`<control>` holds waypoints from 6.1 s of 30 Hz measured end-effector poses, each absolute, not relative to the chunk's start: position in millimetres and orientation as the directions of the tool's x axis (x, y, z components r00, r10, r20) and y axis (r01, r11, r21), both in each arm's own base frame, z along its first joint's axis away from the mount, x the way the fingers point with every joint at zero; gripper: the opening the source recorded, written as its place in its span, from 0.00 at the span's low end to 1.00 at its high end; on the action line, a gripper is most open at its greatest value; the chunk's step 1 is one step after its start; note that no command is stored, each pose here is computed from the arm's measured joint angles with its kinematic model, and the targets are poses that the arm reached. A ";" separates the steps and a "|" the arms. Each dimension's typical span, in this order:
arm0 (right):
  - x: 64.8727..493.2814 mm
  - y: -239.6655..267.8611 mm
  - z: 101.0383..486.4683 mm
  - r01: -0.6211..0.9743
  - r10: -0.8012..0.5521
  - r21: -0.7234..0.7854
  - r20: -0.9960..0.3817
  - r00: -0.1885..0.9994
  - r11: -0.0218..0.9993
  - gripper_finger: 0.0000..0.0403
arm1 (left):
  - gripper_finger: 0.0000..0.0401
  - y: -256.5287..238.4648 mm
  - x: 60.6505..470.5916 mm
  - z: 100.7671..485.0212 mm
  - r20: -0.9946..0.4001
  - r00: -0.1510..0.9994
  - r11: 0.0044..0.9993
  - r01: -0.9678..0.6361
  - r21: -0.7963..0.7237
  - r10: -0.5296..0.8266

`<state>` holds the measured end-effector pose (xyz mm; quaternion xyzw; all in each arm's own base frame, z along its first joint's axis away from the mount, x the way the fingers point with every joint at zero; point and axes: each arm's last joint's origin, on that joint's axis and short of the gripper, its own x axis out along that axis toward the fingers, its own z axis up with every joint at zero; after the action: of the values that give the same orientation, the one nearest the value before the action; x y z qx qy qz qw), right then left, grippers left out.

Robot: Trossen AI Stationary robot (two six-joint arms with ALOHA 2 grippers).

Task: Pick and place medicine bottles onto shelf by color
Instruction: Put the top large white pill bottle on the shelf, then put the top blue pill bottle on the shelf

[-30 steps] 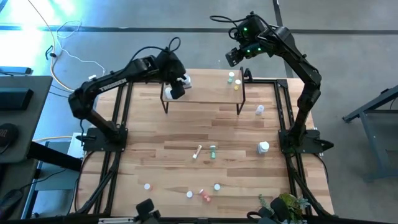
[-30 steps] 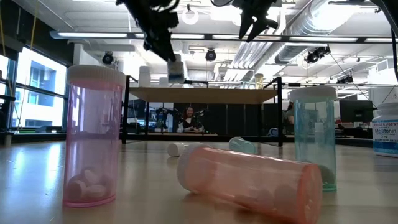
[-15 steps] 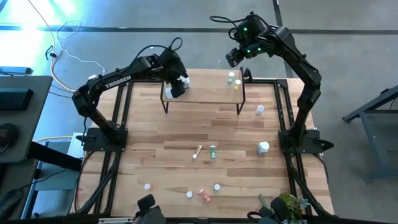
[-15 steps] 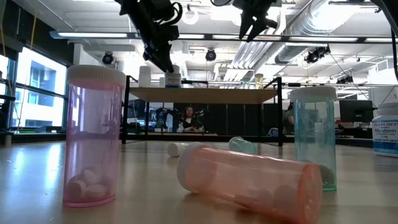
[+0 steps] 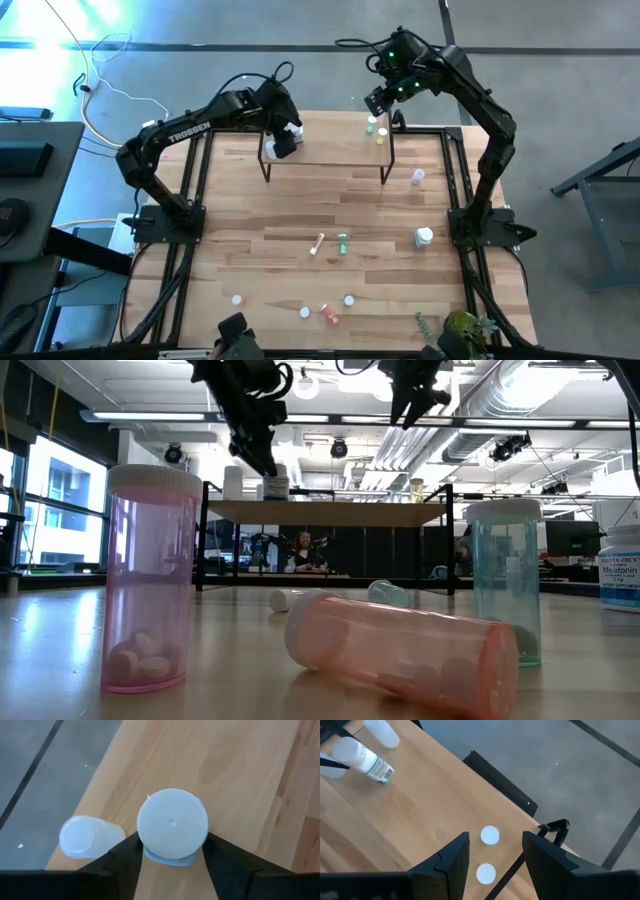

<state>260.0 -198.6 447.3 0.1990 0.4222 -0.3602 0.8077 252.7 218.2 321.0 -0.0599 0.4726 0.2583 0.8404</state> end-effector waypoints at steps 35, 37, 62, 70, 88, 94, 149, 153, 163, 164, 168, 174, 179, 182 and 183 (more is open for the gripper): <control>265.7 -72.6 475.7 0.587 -0.298 0.070 -0.809 0.506 0.807 0.43 | 0.60 129.7 214.7 413.0 -0.728 0.644 0.931 -0.365 -0.022 0.236; 267.3 -66.1 475.8 0.583 -0.302 0.065 -0.807 0.508 0.810 0.43 | 0.60 118.1 211.8 411.6 -0.725 0.654 0.933 -0.358 -0.045 0.216; 254.5 3.3 357.2 0.673 -0.140 0.247 -0.874 0.466 0.697 0.43 | 0.60 25.1 208.2 327.6 -0.680 0.692 0.840 -0.502 -0.209 0.244; 283.4 21.6 306.5 0.606 -0.026 0.366 -0.842 0.539 0.706 0.43 | 0.60 -7.0 209.9 326.4 -0.668 0.714 0.800 -0.517 -0.304 0.207; 339.3 37.8 214.1 0.729 0.026 0.299 -0.933 0.360 0.616 0.43 | 0.60 -44.7 204.4 327.2 -0.635 0.744 0.810 -0.496 -0.313 0.210; 349.3 37.9 199.4 0.753 0.021 0.305 -0.932 0.361 0.583 0.43 | 0.60 -44.0 204.3 327.2 -0.631 0.742 0.808 -0.506 -0.302 0.229; 362.0 42.0 169.6 0.750 -0.020 0.254 -0.942 0.335 0.610 0.25 | 0.60 -40.7 201.5 323.3 -0.677 0.705 0.820 -0.505 -0.269 0.213; 357.8 42.5 191.6 0.734 -0.092 0.267 -0.908 0.409 0.625 0.25 | 0.60 -35.2 199.9 325.4 -0.669 0.707 0.814 -0.516 -0.267 0.229; 354.6 33.7 244.7 0.695 -0.319 0.322 -0.712 0.625 0.643 0.25 | 0.60 -8.5 192.5 334.1 -0.632 0.702 0.812 -0.551 -0.193 0.327; 356.1 30.8 248.9 0.688 -0.339 0.328 -0.684 0.646 0.647 0.25 | 0.60 -5.3 191.3 335.1 -0.629 0.701 0.808 -0.558 -0.189 0.337; 365.4 17.2 259.7 0.650 -0.391 0.341 -0.581 0.714 0.679 0.25 | 0.60 6.0 186.9 338.6 -0.615 0.693 0.800 -0.579 -0.161 0.377; 376.3 -5.3 274.3 0.634 -0.496 0.317 -0.418 0.761 0.706 0.25 | 0.60 19.8 182.0 341.3 -0.603 0.673 0.796 -0.597 -0.100 0.428; 380.0 -19.8 285.2 0.644 -0.574 0.221 -0.307 0.759 0.732 0.25 | 0.60 27.0 181.3 341.1 -0.604 0.655 0.797 -0.602 -0.052 0.454; 380.2 -26.0 290.3 0.685 -0.645 0.124 -0.251 0.722 0.718 0.25 | 0.60 29.6 181.0 341.1 -0.604 0.648 0.800 -0.599 -0.030 0.463; 380.1 -27.9 292.2 0.699 -0.668 0.093 -0.231 0.708 0.709 0.25 | 0.60 29.9 181.0 341.1 -0.604 0.647 0.803 -0.596 -0.021 0.464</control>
<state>380.1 -27.9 292.2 0.0869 0.0904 -0.3715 0.9199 181.0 29.9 341.1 -0.1096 0.2997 0.2943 0.9009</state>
